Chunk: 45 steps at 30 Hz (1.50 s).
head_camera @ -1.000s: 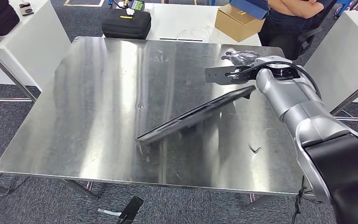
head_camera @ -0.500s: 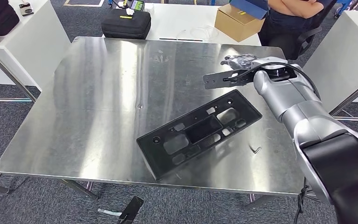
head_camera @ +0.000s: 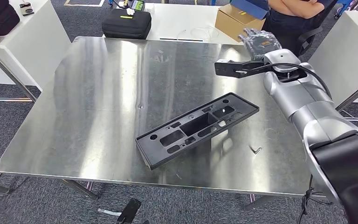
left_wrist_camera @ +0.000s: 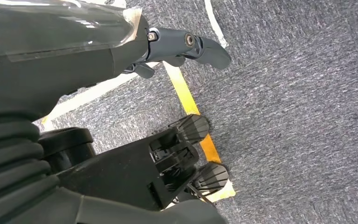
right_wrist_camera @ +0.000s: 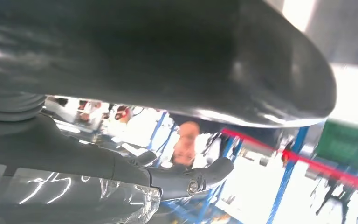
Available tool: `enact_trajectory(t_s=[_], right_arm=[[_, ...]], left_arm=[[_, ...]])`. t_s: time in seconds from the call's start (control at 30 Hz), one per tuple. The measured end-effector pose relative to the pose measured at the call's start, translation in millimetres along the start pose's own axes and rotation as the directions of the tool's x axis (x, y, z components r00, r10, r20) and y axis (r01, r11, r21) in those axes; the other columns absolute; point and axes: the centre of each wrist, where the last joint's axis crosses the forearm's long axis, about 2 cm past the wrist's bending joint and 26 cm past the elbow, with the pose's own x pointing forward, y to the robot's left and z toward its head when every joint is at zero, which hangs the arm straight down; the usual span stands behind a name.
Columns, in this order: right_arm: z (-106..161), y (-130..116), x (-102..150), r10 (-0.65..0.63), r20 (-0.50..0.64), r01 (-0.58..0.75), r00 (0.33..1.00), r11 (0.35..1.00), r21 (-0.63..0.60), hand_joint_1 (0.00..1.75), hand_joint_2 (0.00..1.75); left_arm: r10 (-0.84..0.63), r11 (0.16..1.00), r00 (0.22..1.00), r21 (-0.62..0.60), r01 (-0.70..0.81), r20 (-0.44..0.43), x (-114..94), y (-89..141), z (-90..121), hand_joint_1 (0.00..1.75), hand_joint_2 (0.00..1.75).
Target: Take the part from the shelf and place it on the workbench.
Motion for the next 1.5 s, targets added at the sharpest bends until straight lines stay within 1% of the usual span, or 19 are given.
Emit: enact_trajectory(t_s=[0.1,0.27,0.37,0.47,0.6,0.7,0.77,0.87,1.0,1.07,1.13,1.2,1.23,1.3,1.33,1.37,1.43,1.47,1.5], right_arm=[[1,-1,-10,-0.015,-0.024,0.014,1.000,1.000,-0.023,0.00,0.00],[1,-1,-18,-0.023,-0.053,0.020,0.998,0.999,-0.047,0.00,0.00],[3,-1,-28,-0.035,-0.123,0.020,0.992,0.992,-0.125,0.00,0.00],[7,0,-62,-0.080,-0.252,0.028,0.964,0.978,-0.206,0.00,0.00],[21,11,-123,-0.155,-0.423,0.043,0.893,0.964,-0.262,0.00,0.00],[39,33,-170,-0.211,-0.518,0.069,0.829,0.958,-0.280,0.00,0.00],[54,53,-195,-0.239,-0.562,0.089,0.792,0.955,-0.282,0.00,0.00],[74,79,-221,-0.257,-0.620,0.110,0.742,0.958,-0.265,0.00,0.00],[102,116,-244,-0.307,-0.688,0.169,0.657,0.950,-0.263,0.00,0.00],[124,144,-256,-0.364,-0.685,0.218,0.631,0.931,-0.294,0.00,0.00],[149,174,-265,-0.450,-0.641,0.280,0.621,0.892,-0.355,0.00,0.00],[173,198,-269,-0.513,-0.595,0.317,0.619,0.856,-0.408,0.00,0.00],[184,206,-272,-0.526,-0.585,0.322,0.617,0.847,-0.422,0.00,0.00],[203,217,-278,-0.540,-0.577,0.321,0.613,0.837,-0.443,0.00,0.00],[211,219,-281,-0.552,-0.568,0.323,0.610,0.828,-0.459,0.00,0.00],[217,220,-284,-0.574,-0.548,0.331,0.608,0.811,-0.482,0.00,0.00],[225,217,-286,-0.648,-0.455,0.373,0.611,0.742,-0.557,0.00,0.00],[225,212,-286,-0.684,-0.391,0.396,0.616,0.698,-0.597,0.00,0.00],[224,205,-283,-0.712,-0.325,0.415,0.622,0.652,-0.635,0.00,0.00]], left_arm=[[0.005,1.000,1.000,0.003,-0.005,0.000,-3,-1,1,0.00,0.00],[0.006,1.000,1.000,0.004,-0.006,0.005,-3,-1,1,0.00,0.00],[0.014,1.000,1.000,0.011,-0.014,0.015,-5,-1,2,0.00,0.00],[0.036,0.999,0.999,0.026,-0.036,0.022,-10,-2,4,0.00,0.00],[0.065,0.997,0.998,0.048,-0.066,0.022,-19,0,7,0.00,0.00],[0.081,0.994,0.997,0.068,-0.082,0.017,-24,2,8,0.00,0.00],[0.088,0.993,0.996,0.077,-0.089,0.014,-27,3,9,0.00,0.00],[0.092,0.992,0.996,0.083,-0.093,0.009,-30,4,10,0.00,0.00],[0.092,0.992,0.996,0.089,-0.092,0.006,-32,6,10,0.00,0.00],[0.089,0.992,0.996,0.090,-0.089,0.002,-34,6,11,0.00,0.00],[0.085,0.992,0.996,0.093,-0.084,-0.001,-38,8,13,0.00,0.00],[0.083,0.992,0.997,0.098,-0.083,0.004,-42,9,14,0.00,0.00],[0.082,0.991,0.997,0.101,-0.083,0.008,-43,10,14,0.00,0.44],[0.079,0.991,0.997,0.106,-0.080,0.014,-45,13,14,0.00,0.44],[0.077,0.991,0.997,0.108,-0.078,0.016,-45,14,14,0.00,0.87],[0.077,0.991,0.997,0.112,-0.078,0.018,-46,14,14,0.00,0.44],[0.084,0.989,0.996,0.121,-0.086,0.022,-50,16,15,0.00,0.44],[0.090,0.988,0.996,0.127,-0.092,0.024,-51,17,16,0.00,0.00],[0.096,0.986,0.995,0.133,-0.098,0.027,-53,18,16,0.00,0.00]])
